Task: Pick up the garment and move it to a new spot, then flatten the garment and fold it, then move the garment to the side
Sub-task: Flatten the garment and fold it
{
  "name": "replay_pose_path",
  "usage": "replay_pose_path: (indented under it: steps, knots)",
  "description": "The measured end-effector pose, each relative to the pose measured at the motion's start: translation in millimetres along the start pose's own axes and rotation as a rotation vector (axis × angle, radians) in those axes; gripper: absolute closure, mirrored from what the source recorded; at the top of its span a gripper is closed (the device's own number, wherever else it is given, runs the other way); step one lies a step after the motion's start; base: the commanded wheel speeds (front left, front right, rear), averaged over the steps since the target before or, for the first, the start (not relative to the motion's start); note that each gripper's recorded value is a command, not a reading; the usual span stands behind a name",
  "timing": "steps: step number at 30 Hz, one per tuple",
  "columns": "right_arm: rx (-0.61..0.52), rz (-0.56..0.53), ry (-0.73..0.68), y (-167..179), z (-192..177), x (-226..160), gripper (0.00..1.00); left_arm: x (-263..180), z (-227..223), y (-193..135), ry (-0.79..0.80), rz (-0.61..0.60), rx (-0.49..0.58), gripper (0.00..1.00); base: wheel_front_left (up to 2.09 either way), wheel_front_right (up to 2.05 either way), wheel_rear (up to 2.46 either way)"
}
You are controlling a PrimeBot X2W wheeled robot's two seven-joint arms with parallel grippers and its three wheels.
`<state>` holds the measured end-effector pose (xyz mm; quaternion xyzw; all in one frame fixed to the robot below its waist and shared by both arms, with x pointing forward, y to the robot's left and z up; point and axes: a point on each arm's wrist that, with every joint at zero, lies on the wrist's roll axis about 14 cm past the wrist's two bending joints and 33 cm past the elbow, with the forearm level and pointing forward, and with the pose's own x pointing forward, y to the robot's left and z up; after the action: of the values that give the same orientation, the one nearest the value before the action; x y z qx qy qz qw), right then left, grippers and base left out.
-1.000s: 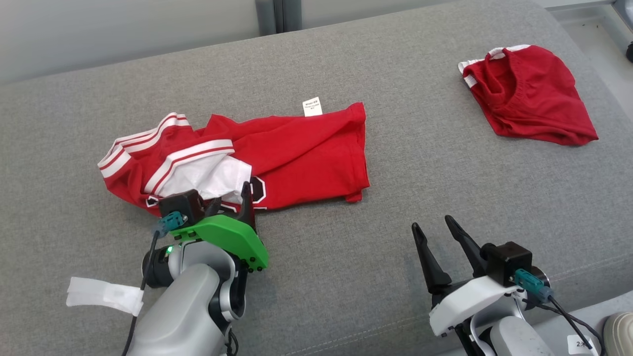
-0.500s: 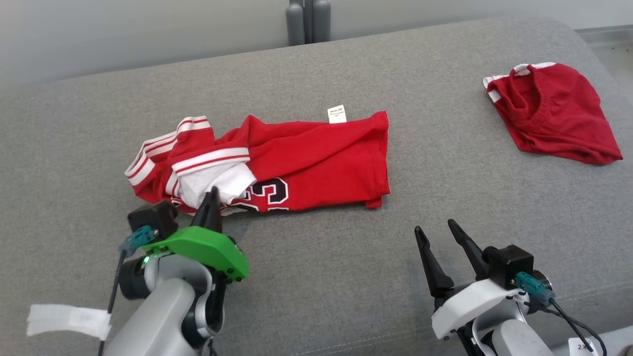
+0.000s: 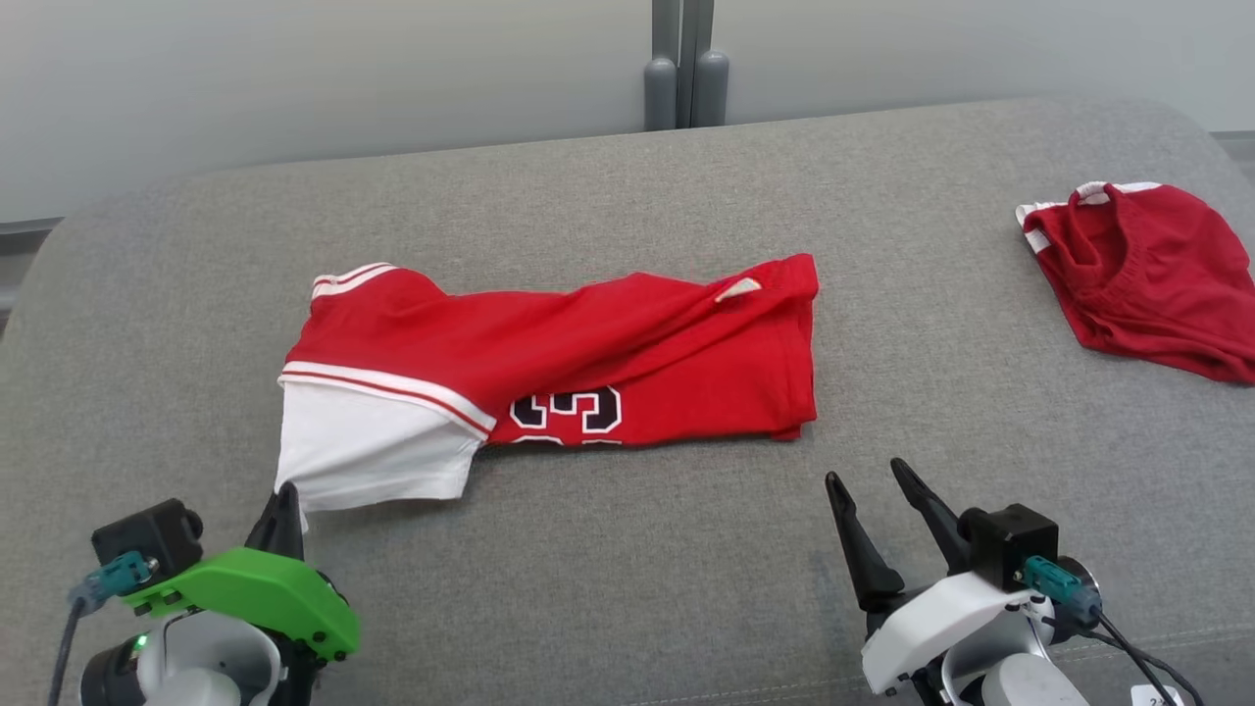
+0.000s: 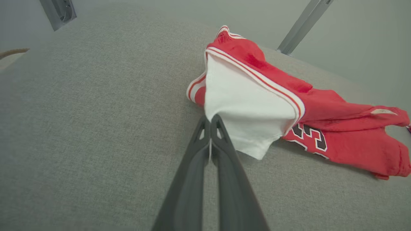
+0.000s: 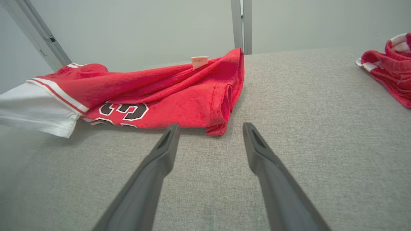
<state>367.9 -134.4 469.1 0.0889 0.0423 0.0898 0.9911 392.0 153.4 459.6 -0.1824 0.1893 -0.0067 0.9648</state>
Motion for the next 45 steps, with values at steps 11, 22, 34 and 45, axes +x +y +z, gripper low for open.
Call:
replay_pose_path:
  steps: [11, 22, 34, 45]
  knots:
    - [-0.001, 0.007, -0.008, 2.3, 2.8, 0.3, 0.0, -8.5, -5.9, 41.3, 0.107, 0.125, 0.002, 1.0, 0.0, 0.0, 0.0]
    - [-0.002, -0.027, 0.003, -9.4, -0.8, 0.6, 0.0, -5.8, -32.9, 77.9, 0.172, 0.251, 0.049, 1.0, 0.0, 0.0, 0.0]
    - [-0.005, -0.021, -0.006, -7.5, 2.8, 1.5, 0.0, 3.3, -18.2, 69.6, 0.025, 0.212, 0.073, 0.0, 0.0, 0.0, 0.0]
    - [-0.027, -0.011, -0.027, -5.2, 12.2, 3.3, 0.0, -18.5, -16.1, 72.1, -0.106, 0.204, 0.016, 0.0, 0.0, 0.0, 0.0]
